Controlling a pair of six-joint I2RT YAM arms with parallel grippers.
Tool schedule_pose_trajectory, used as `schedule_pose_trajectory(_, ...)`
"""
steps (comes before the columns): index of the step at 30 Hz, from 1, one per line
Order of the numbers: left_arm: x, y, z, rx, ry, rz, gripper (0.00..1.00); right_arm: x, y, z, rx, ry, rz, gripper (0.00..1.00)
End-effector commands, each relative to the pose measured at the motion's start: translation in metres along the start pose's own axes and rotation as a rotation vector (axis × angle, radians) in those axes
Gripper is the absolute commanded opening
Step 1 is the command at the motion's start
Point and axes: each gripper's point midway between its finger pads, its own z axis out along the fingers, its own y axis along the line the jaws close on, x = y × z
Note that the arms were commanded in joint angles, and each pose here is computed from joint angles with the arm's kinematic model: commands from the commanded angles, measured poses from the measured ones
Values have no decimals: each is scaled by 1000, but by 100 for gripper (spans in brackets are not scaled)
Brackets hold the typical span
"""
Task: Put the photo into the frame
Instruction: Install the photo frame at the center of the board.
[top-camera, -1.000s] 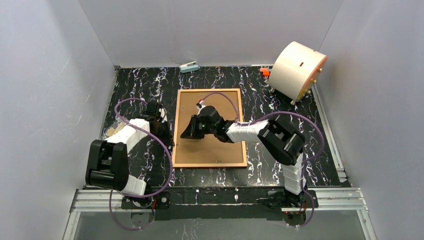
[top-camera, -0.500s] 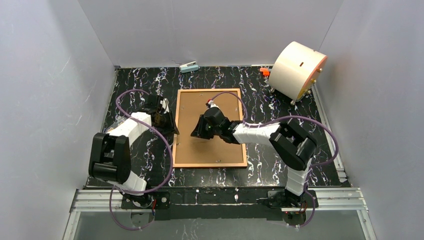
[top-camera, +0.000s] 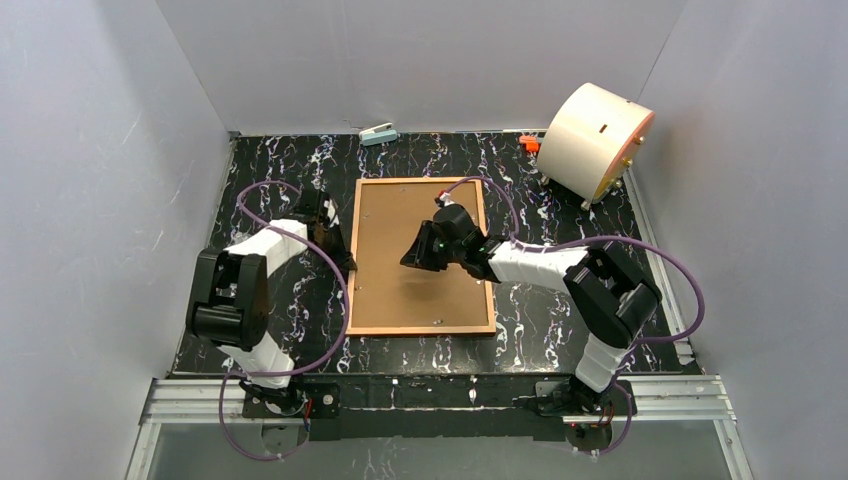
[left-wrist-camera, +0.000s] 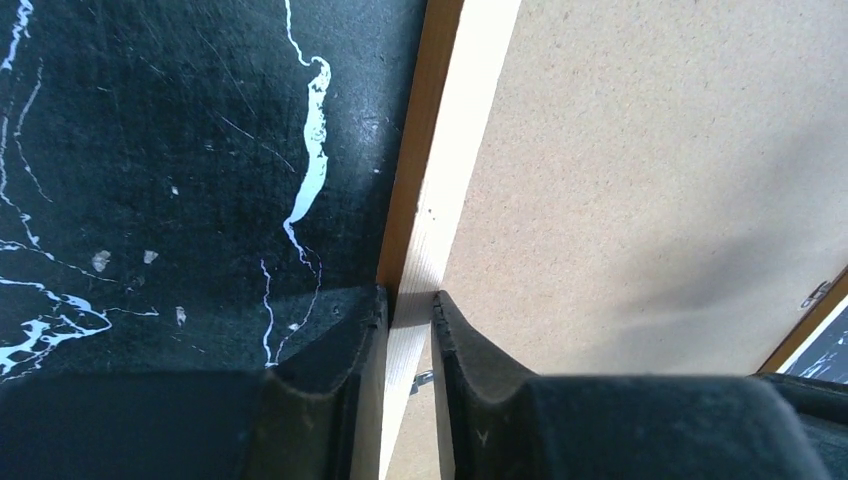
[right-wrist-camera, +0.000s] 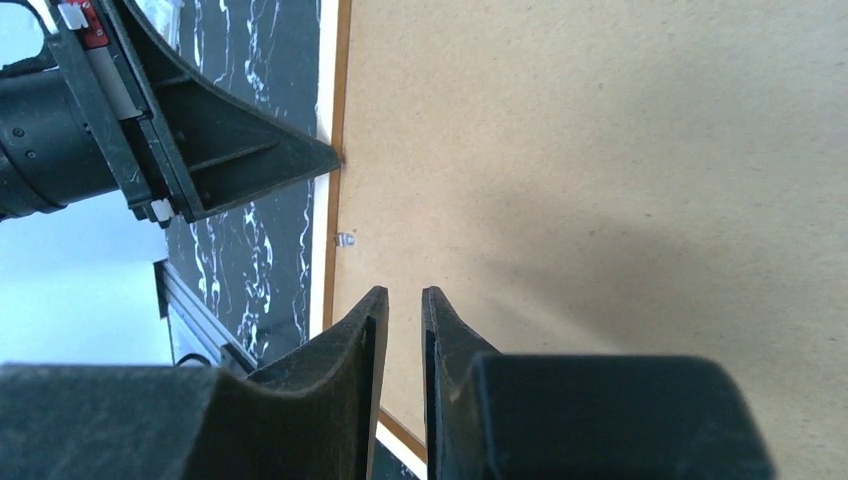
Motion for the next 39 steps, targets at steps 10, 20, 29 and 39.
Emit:
schedule_pose_trajectory(10, 55, -26, -24, 183, 104, -80, 9, 4, 29, -3, -87, 97, 41, 28)
schedule_pose_trajectory(20, 40, -26, -44, 125, 31, -56, 48, -12, 51, 23, -153, 109, 31, 46)
schedule_pose_trajectory(29, 4, -21, -24, 43, -32, -73, 40, -37, 54, 80, -117, 118, 43, 34)
schedule_pose_trajectory(39, -6, -21, -12, 66, -53, -121, 24, -56, 40, 108, -118, 87, 24, 34)
